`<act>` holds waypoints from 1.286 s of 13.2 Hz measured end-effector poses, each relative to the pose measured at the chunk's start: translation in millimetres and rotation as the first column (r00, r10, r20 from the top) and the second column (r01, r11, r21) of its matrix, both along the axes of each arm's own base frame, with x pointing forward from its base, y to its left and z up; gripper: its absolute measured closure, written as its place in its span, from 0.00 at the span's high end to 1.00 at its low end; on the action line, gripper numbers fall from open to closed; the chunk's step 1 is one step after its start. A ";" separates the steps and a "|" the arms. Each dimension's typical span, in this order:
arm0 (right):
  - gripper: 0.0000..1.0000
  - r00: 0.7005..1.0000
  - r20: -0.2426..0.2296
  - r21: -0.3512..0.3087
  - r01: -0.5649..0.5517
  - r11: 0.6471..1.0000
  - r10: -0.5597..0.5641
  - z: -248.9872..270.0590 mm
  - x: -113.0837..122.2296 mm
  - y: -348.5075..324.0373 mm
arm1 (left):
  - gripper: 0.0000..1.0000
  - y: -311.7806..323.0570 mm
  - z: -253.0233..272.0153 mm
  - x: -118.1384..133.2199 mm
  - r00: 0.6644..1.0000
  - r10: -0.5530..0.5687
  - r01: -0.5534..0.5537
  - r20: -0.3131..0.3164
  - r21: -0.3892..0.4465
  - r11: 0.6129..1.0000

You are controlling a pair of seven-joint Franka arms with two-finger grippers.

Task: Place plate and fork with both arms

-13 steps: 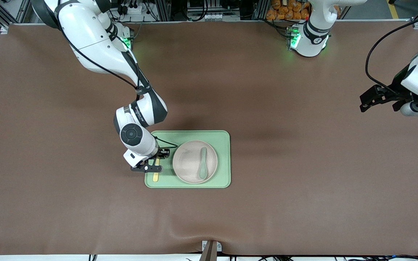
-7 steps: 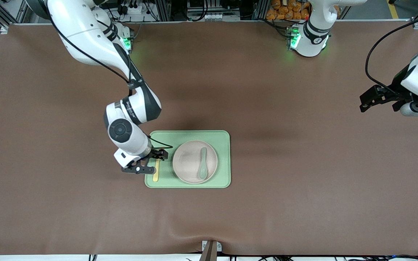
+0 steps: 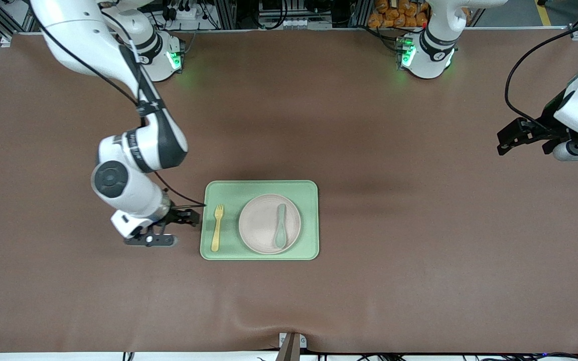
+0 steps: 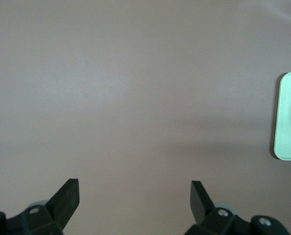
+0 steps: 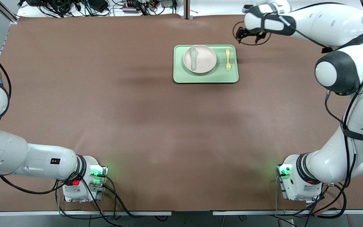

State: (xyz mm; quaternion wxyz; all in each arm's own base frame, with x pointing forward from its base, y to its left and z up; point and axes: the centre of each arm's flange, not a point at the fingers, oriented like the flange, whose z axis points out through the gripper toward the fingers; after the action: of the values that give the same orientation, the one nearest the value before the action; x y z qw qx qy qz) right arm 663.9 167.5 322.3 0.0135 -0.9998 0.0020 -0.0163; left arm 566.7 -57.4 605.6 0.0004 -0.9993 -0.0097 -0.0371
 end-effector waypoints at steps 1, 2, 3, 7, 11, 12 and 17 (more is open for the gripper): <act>1.00 1.000 -0.007 -0.001 -0.009 1.000 0.008 13.5 1.2 -18.6 | 1.00 0.0 -0.2 0.0 1.000 0.000 0.000 -0.001 0.000 1.000; 1.00 1.000 -0.015 -0.002 -0.021 1.000 0.021 28.4 0.8 -36.4 | 1.00 0.0 -0.7 -0.3 1.000 0.000 0.000 -0.004 0.000 1.000; 1.00 0.999 -0.026 -0.003 -0.038 0.999 0.038 43.2 -0.9 -53.9 | 1.00 0.0 -1.5 -1.0 1.000 0.000 0.000 -0.011 0.000 1.000; 1.00 0.986 -0.098 0.008 -0.132 0.991 0.132 100.1 -20.8 -121.7 | 1.00 -0.3 -3.1 -2.0 1.000 0.002 -0.002 -0.024 -0.008 1.000; 1.00 0.979 -0.114 0.021 -0.167 0.986 0.168 169.6 -53.9 -125.4 | 1.00 -0.4 -3.7 -1.7 1.000 0.002 -0.002 -0.026 -0.008 1.000; 1.00 0.978 -0.119 0.023 -0.171 0.985 0.173 184.2 -62.0 -124.0 | 1.00 -0.3 -3.7 -1.7 1.000 0.002 -0.002 -0.026 -0.008 1.000; 1.00 0.969 -0.175 0.031 -0.172 0.985 0.175 256.0 -87.9 -122.1 | 1.00 -0.3 -4.0 -1.6 1.000 0.002 -0.002 -0.027 -0.008 1.000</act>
State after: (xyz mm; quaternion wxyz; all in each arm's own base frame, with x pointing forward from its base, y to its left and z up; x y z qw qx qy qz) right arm 576.0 45.4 578.4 0.0225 -0.9935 -0.0840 0.0740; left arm 565.1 -57.8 601.6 -0.0036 -0.9997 -0.0108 -0.0237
